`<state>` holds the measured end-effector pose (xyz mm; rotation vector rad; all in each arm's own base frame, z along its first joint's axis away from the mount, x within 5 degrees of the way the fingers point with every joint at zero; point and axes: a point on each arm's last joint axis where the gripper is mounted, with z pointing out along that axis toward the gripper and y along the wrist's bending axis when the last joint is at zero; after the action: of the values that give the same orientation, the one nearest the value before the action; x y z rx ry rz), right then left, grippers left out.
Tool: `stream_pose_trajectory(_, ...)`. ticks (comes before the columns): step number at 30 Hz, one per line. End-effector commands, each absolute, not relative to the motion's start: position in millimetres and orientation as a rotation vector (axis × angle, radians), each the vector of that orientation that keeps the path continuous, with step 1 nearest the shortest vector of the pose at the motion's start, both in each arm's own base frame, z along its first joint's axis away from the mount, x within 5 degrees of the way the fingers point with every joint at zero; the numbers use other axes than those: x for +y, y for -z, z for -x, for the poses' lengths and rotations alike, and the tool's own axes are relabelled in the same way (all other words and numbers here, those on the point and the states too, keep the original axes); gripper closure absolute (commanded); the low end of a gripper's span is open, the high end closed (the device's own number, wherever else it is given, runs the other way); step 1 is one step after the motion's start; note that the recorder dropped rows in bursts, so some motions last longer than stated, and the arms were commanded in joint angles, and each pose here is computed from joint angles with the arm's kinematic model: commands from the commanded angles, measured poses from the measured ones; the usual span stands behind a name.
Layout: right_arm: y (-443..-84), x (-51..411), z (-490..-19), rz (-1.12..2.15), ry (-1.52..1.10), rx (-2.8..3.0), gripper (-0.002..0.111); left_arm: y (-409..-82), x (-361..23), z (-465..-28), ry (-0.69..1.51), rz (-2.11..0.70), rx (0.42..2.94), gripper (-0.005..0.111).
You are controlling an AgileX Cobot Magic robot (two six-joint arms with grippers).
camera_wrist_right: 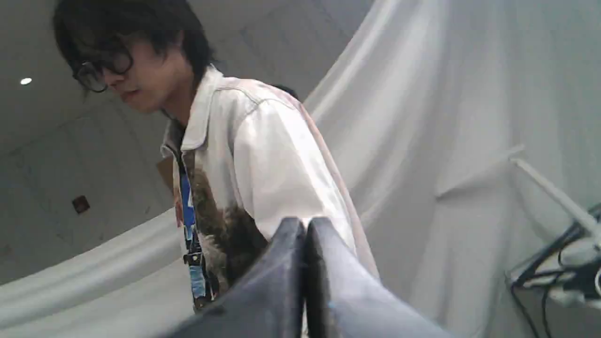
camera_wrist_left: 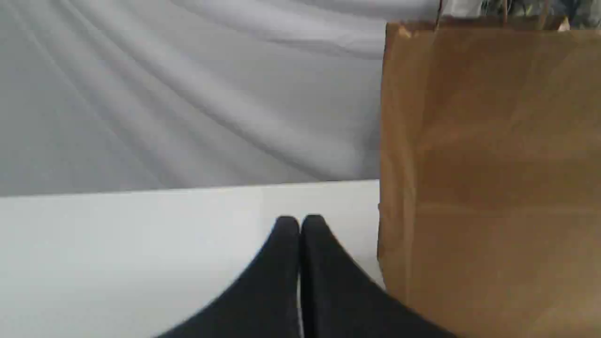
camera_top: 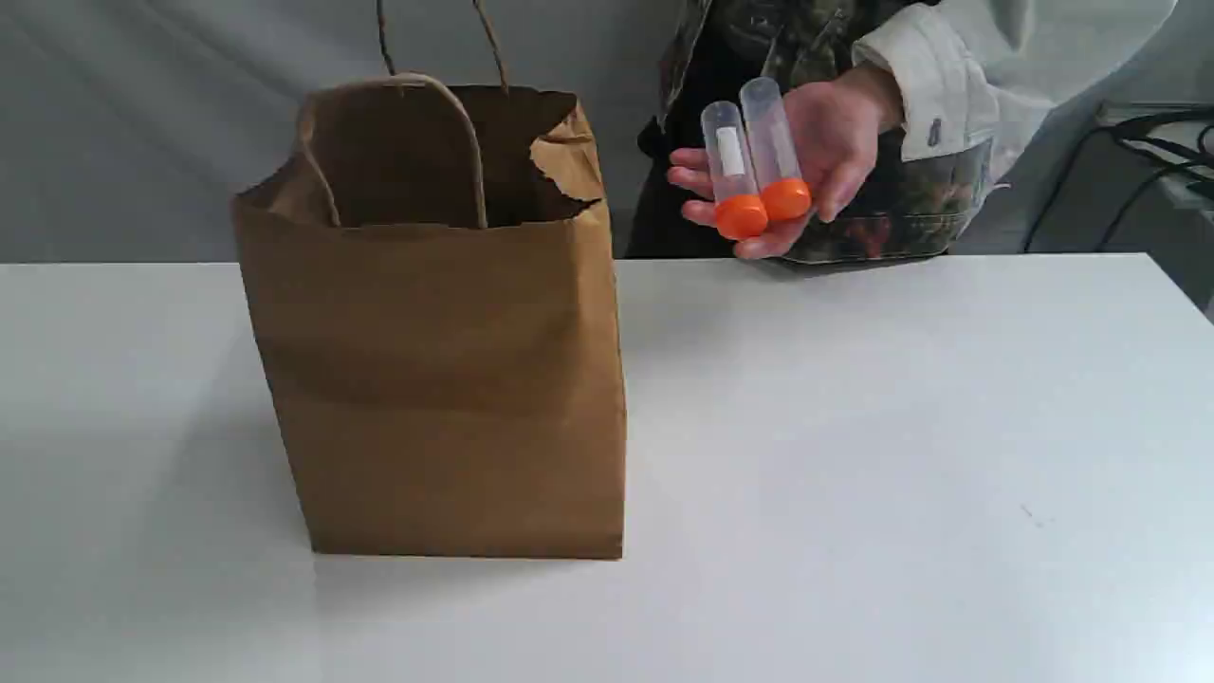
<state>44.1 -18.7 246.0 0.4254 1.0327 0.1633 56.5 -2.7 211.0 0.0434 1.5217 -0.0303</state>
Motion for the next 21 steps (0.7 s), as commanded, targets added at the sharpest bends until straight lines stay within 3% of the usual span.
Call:
stream_pose_trajectory(1,-258,-10,-40,-0.216,-0.016,0.977,0.108,-217,-2,-56,0.070,-0.003,1.442,0.107)
stream_pose_trajectory(7,-297,0,-27,-0.028,0.105,0.868,0.108,-221,-2,-55,0.095,0.024,1.396,0.107)
stream_pose_trajectory(13,-344,6,-2,-0.029,0.032,0.694,0.108,-232,-1,-52,0.092,0.029,1.270,0.107)
stream_pose_trajectory(21,-435,7,-9,0.028,0.095,0.666,0.108,-236,-1,-51,0.091,0.031,1.231,0.107)
